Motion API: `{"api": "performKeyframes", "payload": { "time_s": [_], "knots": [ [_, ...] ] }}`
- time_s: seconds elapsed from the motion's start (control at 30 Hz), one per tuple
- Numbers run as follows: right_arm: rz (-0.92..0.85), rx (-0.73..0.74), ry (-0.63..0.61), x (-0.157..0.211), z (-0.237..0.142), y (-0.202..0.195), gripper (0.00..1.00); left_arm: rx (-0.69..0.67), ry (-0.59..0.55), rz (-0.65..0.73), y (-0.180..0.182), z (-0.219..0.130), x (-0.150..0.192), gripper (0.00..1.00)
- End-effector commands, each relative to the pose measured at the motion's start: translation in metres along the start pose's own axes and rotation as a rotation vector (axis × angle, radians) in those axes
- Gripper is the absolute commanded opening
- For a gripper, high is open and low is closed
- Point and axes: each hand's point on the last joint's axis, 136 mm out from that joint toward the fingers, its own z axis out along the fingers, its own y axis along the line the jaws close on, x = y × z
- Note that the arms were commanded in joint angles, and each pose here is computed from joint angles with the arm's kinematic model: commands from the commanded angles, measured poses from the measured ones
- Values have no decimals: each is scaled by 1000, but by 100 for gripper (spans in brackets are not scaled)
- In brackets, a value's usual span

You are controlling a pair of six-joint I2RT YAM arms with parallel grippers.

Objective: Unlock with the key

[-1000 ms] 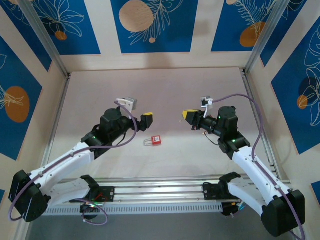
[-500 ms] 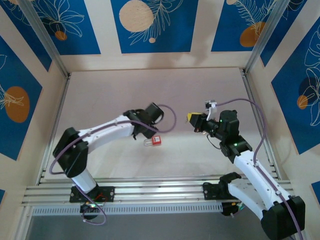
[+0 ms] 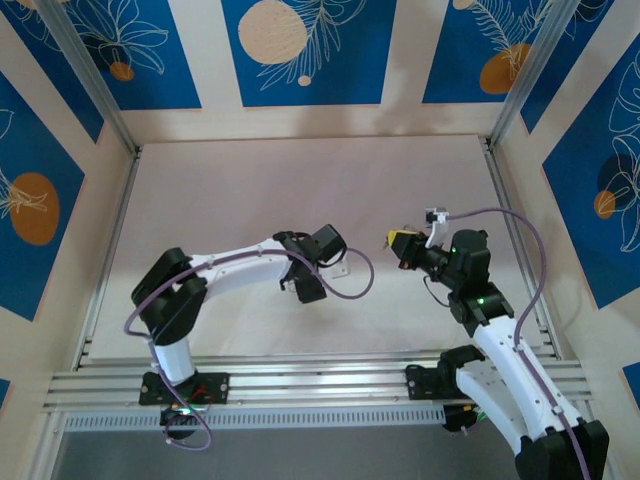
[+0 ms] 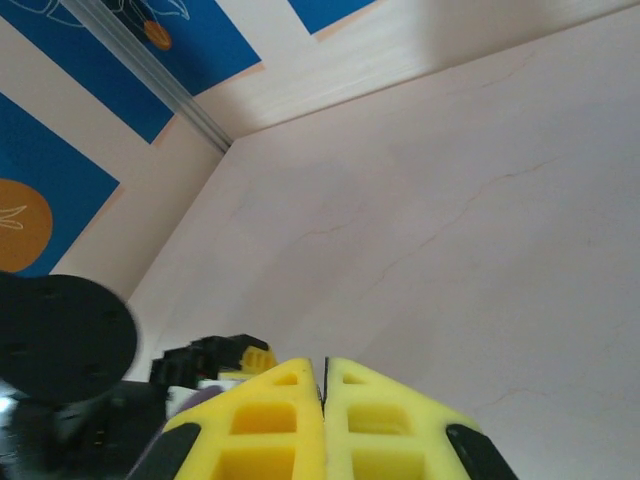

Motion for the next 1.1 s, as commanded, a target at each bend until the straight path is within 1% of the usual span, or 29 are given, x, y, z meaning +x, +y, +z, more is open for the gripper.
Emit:
{"api": "performKeyframes", "payload": {
  "time_s": [0.0, 0.2, 0.3, 0.43, 0.63, 0.83, 1.07],
  "knots": [
    [5, -5, 2, 4, -6, -1, 0, 134, 43, 47, -14, 10, 7, 82],
    [17, -15, 5, 3, -8, -1, 0, 198, 47, 15, -10, 21, 6, 80],
    [20, -24, 9, 3, -7, -1, 0, 247, 65, -12, -7, 24, 6, 75],
    [25, -28, 2, 3, -6, -2, 0, 317, 138, -32, -7, 27, 11, 68],
    [31, -39, 8, 2, -6, -1, 0, 361, 157, -52, -11, 27, 11, 68],
    [38, -47, 10, 1, -7, 1, 0, 403, 187, -76, -11, 30, 20, 68],
    [42, -51, 12, 1, -8, 3, 0, 386, 179, -66, -6, 36, 14, 65]
  ]
}}
